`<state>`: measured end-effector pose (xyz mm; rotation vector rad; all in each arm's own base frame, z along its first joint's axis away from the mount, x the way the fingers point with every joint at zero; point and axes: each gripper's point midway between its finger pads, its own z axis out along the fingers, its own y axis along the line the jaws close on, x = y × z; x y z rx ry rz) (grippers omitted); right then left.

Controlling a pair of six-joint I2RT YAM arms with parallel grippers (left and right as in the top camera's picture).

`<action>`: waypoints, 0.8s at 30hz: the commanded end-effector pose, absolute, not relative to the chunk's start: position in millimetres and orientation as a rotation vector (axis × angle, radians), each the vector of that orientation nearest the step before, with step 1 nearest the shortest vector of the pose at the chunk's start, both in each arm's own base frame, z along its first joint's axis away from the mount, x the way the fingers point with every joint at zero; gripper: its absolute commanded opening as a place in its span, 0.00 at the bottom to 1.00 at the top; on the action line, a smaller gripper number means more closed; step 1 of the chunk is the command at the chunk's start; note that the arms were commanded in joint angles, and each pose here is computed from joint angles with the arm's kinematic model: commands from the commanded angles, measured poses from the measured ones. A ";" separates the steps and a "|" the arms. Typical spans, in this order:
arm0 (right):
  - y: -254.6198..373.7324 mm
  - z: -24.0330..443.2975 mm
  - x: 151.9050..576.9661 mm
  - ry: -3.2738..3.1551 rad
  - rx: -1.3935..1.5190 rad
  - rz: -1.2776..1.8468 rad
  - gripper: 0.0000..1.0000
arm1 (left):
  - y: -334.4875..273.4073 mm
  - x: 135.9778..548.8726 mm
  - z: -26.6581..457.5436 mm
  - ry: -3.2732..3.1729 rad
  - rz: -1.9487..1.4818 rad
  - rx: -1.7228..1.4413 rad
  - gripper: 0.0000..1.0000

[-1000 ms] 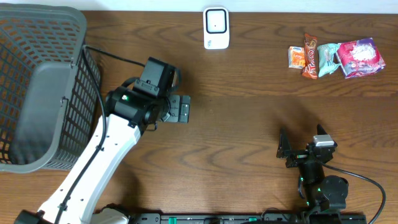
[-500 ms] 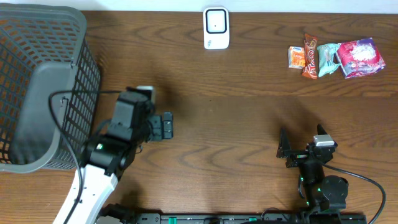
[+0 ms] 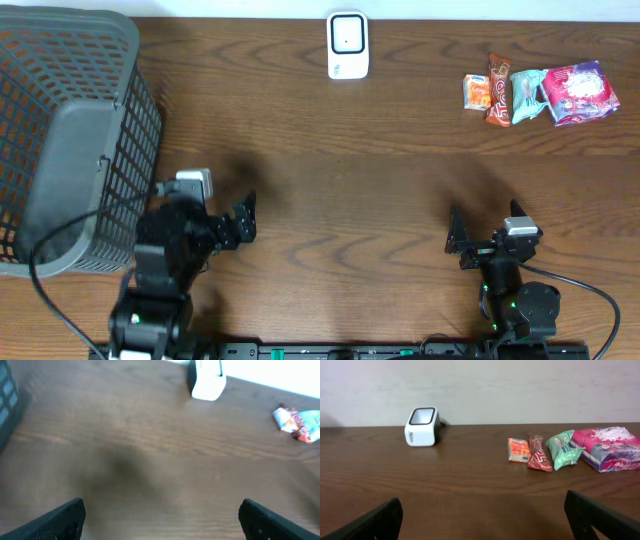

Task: Scan the item barcode

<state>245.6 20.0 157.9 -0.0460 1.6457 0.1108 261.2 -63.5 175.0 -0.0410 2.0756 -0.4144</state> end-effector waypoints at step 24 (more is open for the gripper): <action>16.4 157.4 245.7 1.642 -0.045 0.087 0.99 | -42.8 256.4 163.0 1.638 -0.327 -0.046 0.98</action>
